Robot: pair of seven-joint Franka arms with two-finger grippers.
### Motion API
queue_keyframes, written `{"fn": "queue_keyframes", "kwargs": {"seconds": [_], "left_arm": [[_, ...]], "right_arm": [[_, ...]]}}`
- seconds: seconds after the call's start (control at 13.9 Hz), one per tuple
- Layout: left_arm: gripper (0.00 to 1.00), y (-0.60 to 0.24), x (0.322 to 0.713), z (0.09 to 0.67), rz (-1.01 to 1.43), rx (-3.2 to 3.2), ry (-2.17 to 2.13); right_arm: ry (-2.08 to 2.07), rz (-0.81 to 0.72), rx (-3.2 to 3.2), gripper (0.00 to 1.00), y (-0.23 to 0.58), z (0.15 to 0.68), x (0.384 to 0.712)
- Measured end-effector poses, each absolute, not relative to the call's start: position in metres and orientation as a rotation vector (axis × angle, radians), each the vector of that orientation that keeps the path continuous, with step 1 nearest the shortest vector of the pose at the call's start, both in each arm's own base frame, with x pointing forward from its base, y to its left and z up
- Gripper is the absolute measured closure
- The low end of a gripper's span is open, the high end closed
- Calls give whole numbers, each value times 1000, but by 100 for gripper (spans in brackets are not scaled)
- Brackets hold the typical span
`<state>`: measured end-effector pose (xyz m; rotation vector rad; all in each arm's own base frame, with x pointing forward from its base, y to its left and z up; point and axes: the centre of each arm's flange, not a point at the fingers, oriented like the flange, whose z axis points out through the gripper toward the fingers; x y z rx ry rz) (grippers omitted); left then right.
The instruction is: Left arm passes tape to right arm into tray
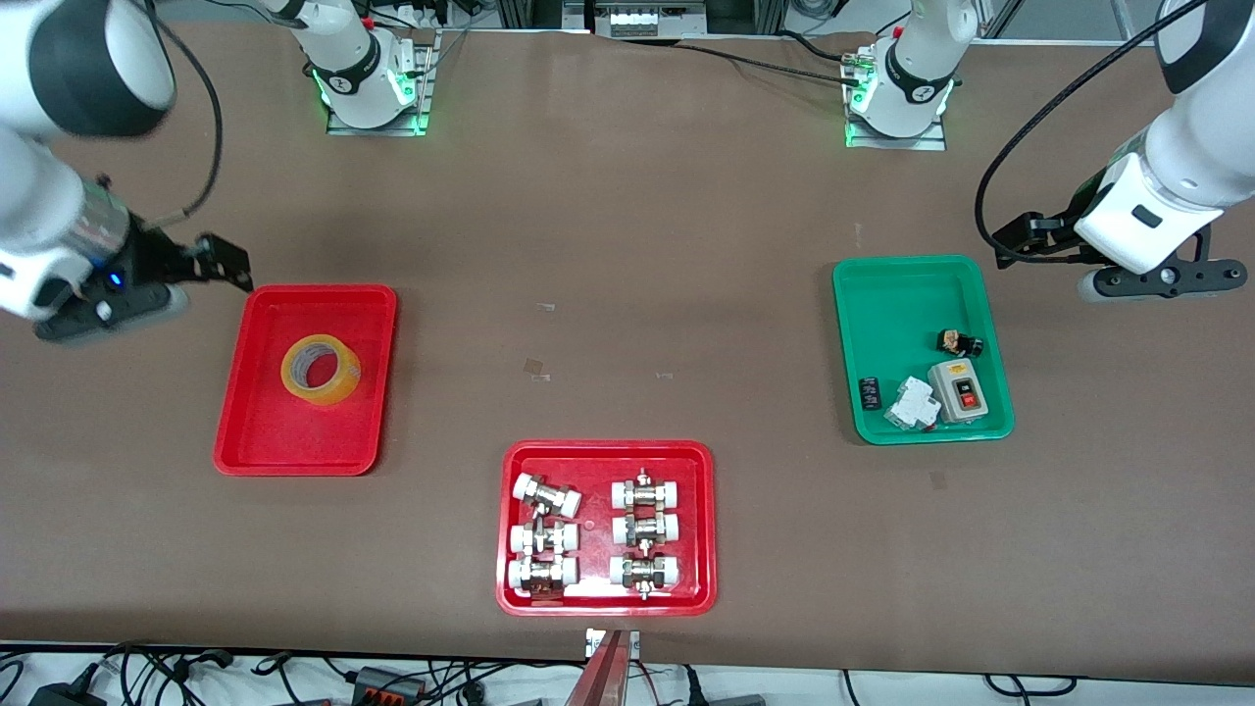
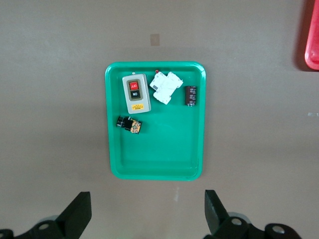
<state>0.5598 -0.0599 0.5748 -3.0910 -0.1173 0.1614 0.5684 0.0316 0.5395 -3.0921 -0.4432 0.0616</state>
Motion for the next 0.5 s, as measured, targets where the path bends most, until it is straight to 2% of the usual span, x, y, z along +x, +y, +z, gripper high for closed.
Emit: {"fn": "queue_keyframes", "kwargs": {"seconds": [0.29,0.5], "left_arm": [[0,-60,560,575,162,-3095,-101],[0,-62,560,575,166,-3101,45]], "right_arm": [[-272,23,-3123,0,34,576,544],[-235,-10,-3127,0,32,596,545]]}}
